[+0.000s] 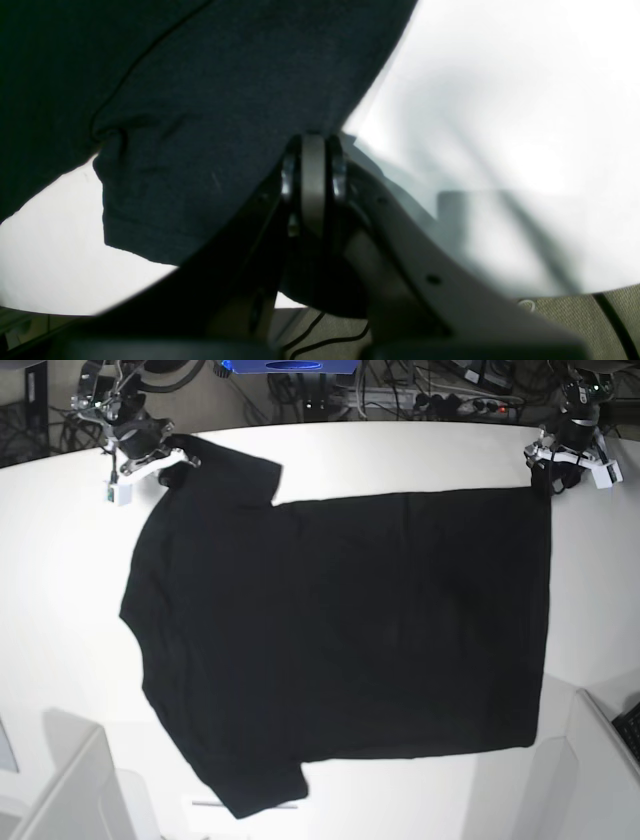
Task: Fold the T-shirt properly
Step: 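Lower both grippers and pinch the shirt's shoulder corners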
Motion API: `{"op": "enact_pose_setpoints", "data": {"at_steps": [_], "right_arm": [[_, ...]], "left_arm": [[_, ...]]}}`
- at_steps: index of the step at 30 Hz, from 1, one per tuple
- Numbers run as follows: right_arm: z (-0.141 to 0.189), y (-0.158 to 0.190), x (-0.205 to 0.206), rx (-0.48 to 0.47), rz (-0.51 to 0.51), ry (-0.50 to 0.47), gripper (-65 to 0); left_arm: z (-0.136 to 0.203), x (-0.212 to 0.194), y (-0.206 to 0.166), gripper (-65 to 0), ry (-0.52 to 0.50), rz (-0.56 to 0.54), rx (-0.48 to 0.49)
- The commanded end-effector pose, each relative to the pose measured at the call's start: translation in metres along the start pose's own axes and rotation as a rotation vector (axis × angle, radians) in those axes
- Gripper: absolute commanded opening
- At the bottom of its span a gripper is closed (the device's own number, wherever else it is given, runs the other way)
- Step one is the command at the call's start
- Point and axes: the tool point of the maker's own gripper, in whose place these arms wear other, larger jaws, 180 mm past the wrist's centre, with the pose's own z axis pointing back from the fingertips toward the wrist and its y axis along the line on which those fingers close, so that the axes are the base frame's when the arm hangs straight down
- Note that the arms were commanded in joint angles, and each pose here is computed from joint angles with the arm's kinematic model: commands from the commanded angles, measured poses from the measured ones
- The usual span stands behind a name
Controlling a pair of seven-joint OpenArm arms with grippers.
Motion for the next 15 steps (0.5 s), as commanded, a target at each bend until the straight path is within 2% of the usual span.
{"op": "enact_pose_setpoints", "data": {"at_steps": [1, 6, 12, 14, 15], "right_arm": [[0.002, -0.007, -0.008, -0.027, 0.016, 0.039, -65.0], [0.002, -0.007, -0.008, -0.026, 0.017, 0.037, -65.0], [0.002, -0.006, -0.006, -0.025, 0.017, 0.034, -65.0], [0.002, -0.006, -0.006, -0.025, 0.017, 0.034, -65.0], [0.001, -0.006, -0.006, -0.024, 0.017, 0.033, -65.0]], "left_arm": [[-0.001, 0.008, -0.002, -24.0, -0.014, -0.005, -0.010], [-0.012, 0.002, -0.007, -24.0, 0.036, 0.017, -0.024], [-0.022, -0.004, -0.013, -24.2, 0.036, 0.063, -0.034], [-0.022, -0.007, -0.014, -28.3, 0.043, 0.064, -0.038], [-0.023, -0.009, -0.016, -33.4, 0.050, 0.064, -0.043]]}}
